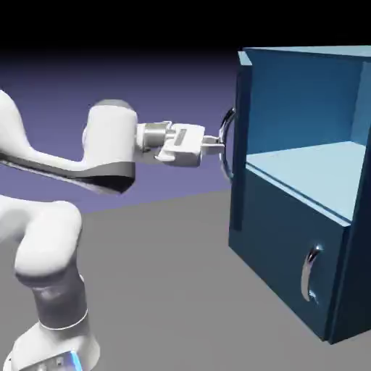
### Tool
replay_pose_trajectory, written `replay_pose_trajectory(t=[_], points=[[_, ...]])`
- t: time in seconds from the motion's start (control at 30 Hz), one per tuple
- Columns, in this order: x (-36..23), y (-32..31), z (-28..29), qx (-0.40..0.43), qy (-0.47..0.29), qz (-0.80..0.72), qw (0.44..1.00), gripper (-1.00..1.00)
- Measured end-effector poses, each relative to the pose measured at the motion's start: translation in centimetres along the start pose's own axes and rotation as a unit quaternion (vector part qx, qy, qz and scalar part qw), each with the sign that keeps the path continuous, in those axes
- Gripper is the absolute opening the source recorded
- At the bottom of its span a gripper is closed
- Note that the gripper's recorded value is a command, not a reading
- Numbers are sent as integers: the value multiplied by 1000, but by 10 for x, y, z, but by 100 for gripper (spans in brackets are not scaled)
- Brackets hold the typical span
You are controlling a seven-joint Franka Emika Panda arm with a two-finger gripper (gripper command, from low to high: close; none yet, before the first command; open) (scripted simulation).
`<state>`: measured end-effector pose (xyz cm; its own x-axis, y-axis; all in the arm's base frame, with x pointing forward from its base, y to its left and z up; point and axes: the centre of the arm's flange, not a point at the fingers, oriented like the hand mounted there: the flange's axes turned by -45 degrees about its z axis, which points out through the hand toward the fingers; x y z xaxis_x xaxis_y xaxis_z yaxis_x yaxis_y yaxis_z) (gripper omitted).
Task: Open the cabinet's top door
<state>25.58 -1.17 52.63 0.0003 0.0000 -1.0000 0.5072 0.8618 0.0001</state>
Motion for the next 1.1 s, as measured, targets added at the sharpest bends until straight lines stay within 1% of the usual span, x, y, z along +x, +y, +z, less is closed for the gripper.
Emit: replay_pose_trajectory(t=[0.5,0.83,1.1], points=[[0,21,-52,60,0,0,998,-100],[0,53,-110,131,0,0,991,-100],[0,99,-169,210,0,0,978,-100]])
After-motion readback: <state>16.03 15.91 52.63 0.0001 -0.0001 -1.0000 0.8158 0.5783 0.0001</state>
